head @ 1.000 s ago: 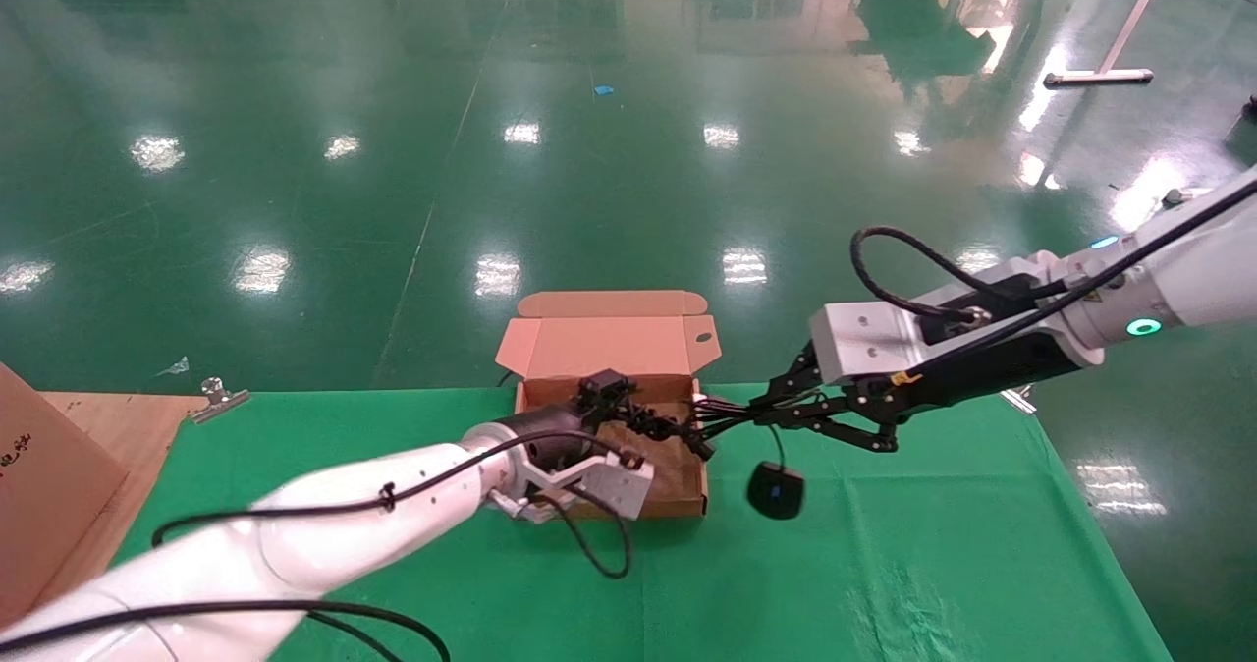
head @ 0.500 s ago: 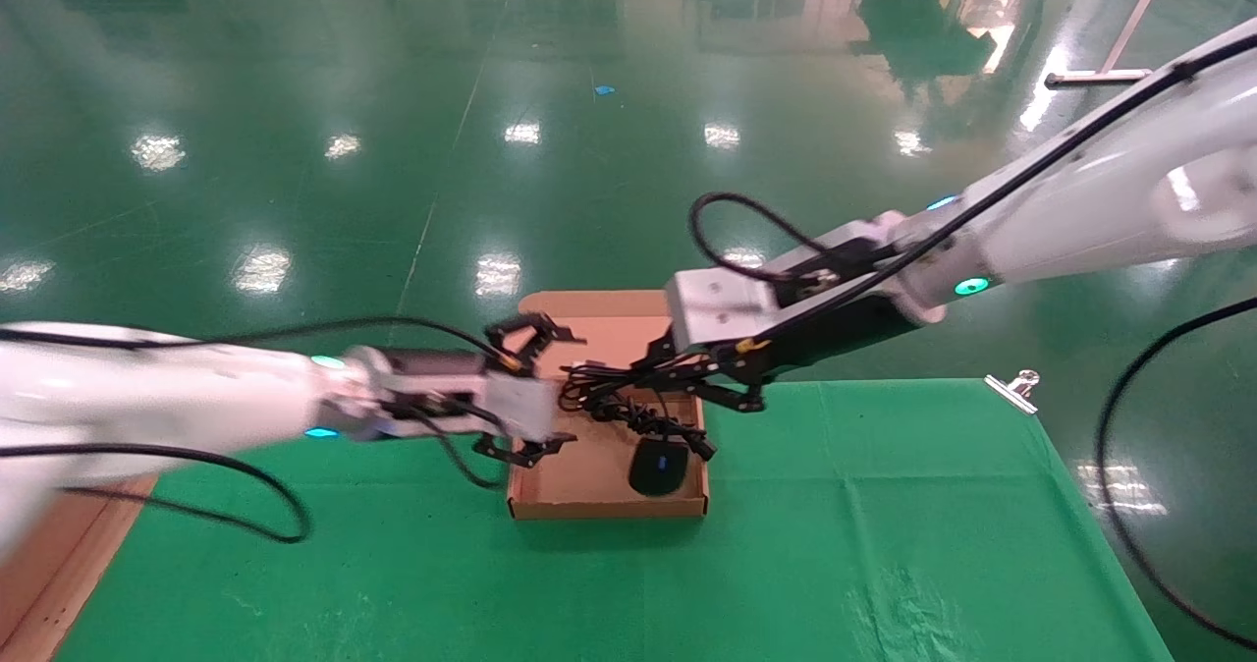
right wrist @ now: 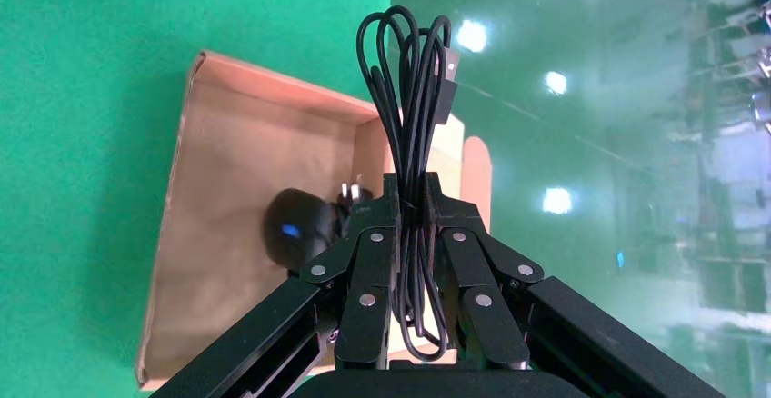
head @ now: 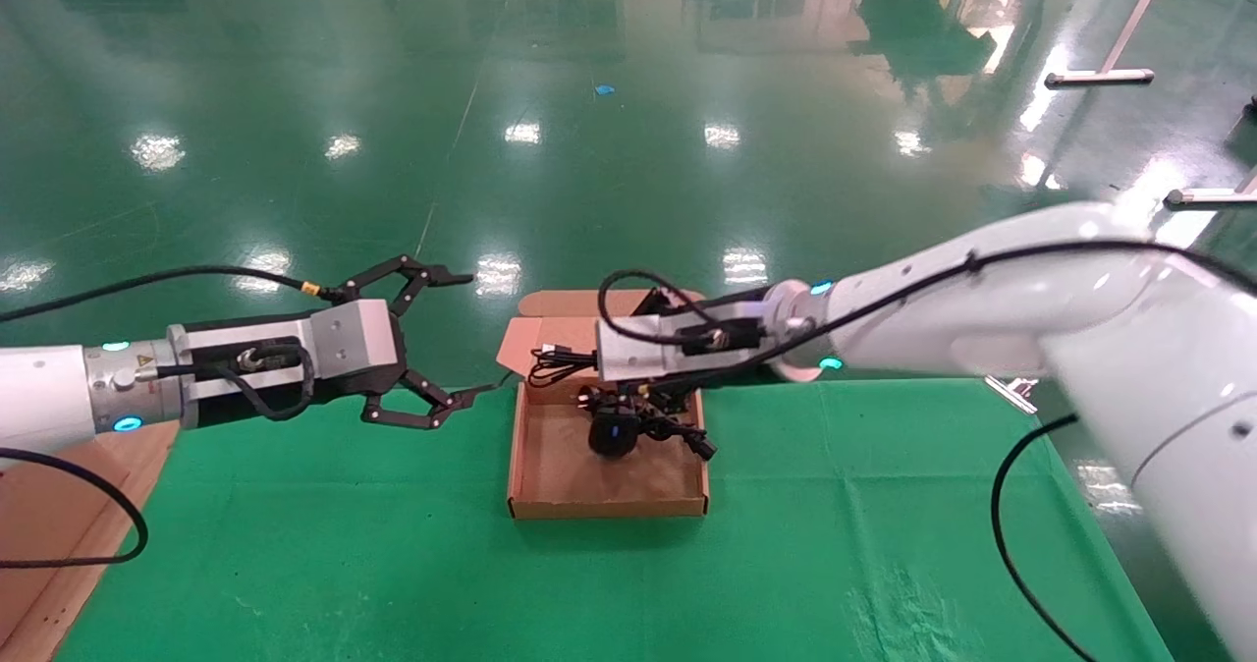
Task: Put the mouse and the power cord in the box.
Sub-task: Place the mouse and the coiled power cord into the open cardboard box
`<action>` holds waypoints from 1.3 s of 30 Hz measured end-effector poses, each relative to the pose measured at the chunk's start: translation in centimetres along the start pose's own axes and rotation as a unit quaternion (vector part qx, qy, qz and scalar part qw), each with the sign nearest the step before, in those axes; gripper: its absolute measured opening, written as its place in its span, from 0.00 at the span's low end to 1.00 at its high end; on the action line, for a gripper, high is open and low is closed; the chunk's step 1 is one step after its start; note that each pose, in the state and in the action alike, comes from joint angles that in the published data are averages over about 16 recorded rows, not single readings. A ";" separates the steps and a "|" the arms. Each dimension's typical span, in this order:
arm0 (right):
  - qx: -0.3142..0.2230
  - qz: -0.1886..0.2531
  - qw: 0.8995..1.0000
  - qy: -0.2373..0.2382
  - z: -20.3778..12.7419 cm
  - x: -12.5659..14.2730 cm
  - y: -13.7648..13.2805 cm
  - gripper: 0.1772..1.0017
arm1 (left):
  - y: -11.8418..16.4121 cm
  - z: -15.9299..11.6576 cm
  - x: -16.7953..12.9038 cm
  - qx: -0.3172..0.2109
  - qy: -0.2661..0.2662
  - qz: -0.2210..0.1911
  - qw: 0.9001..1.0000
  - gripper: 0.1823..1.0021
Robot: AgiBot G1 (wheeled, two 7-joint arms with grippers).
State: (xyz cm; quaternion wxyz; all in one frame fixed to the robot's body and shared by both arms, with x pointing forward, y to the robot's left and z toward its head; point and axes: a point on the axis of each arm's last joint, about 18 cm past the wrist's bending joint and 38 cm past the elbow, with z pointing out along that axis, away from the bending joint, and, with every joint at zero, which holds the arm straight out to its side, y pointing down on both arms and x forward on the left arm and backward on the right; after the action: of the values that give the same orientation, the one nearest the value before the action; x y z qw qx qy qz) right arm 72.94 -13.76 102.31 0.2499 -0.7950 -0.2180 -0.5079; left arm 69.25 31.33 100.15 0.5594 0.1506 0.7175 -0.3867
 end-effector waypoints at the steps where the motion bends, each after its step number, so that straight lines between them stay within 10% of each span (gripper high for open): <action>1: -0.002 0.001 1.000 0.001 0.4 -0.4 0.0 0.06 | 0.1 -0.2 0.0 -0.001 -0.002 -0.003 1.000 1.00; 19: -0.008 0.006 1.000 -0.004 1.9 -2.2 0.2 0.13 | 0.6 -0.6 0.0 -0.001 -0.009 -0.014 1.000 1.00; 39: 0.087 0.140 0.986 0.007 -1.8 -4.9 1.2 0.58 | -1.8 -1.4 2.0 0.077 -0.001 -0.105 0.992 1.00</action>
State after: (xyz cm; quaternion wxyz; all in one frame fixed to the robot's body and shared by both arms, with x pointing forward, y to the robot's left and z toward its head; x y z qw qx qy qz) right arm 70.48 -16.24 98.22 0.3885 -0.7892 -0.1462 -0.4527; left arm 66.44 30.73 99.15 0.5030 0.1168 0.6972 -0.4972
